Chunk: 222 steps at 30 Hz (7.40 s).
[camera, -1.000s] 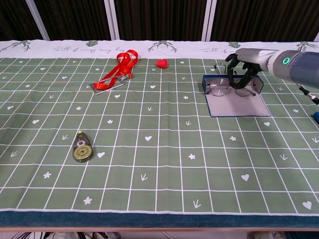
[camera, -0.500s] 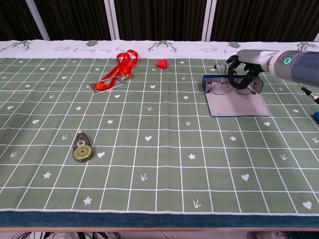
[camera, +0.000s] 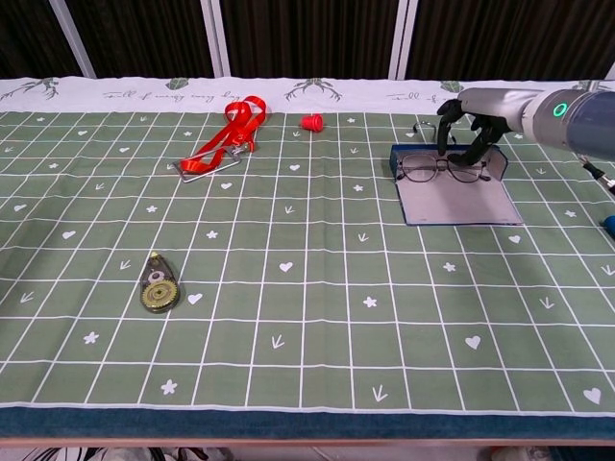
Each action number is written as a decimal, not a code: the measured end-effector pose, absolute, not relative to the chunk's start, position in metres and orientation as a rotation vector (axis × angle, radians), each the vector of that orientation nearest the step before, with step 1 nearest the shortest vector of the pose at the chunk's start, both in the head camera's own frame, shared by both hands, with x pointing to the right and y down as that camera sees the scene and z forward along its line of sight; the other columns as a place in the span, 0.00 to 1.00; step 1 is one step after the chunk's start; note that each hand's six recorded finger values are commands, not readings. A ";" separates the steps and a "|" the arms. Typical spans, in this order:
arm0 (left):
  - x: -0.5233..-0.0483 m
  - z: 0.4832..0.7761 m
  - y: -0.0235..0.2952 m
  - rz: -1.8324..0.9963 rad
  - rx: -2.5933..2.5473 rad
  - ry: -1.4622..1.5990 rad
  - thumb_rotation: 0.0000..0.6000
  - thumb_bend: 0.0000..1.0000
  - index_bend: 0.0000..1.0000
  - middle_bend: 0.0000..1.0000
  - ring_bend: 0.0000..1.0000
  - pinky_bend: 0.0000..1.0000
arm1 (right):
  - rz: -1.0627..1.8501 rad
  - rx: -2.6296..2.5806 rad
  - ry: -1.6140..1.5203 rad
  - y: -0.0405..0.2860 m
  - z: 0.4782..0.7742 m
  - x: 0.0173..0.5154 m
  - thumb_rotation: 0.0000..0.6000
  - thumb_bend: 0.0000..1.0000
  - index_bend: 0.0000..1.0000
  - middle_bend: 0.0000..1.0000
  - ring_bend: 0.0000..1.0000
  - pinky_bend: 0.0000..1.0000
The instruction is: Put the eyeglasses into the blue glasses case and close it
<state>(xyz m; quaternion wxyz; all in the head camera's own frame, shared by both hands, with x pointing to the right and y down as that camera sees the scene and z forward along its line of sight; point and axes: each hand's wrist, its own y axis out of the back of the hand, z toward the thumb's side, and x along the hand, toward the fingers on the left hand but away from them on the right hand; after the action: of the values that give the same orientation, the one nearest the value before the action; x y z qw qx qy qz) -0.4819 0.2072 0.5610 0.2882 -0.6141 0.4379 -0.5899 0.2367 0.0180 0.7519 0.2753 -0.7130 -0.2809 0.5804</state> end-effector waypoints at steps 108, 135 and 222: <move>-0.481 0.563 0.208 -1.591 -1.646 1.151 1.00 0.40 0.16 0.00 0.00 0.00 | 1.564 -1.880 -0.722 0.109 0.752 0.247 1.00 0.39 0.31 0.22 0.20 0.18; -0.481 0.563 0.209 -1.593 -1.645 1.142 1.00 0.40 0.16 0.00 0.00 0.00 | 1.536 -1.922 -0.764 0.090 0.744 0.245 1.00 0.54 0.38 0.25 0.23 0.18; -0.482 0.564 0.209 -1.602 -1.642 1.140 1.00 0.40 0.19 0.00 0.00 0.02 | 1.462 -1.978 -0.960 0.045 0.758 0.239 1.00 0.51 0.66 0.26 0.25 0.18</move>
<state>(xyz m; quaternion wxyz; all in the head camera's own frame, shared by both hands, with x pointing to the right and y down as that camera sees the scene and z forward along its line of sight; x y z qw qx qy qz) -0.4817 0.2093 0.5636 0.2856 -0.6142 0.4265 -0.5994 0.2390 0.0448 0.7578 0.2482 -0.7257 -0.3522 0.5364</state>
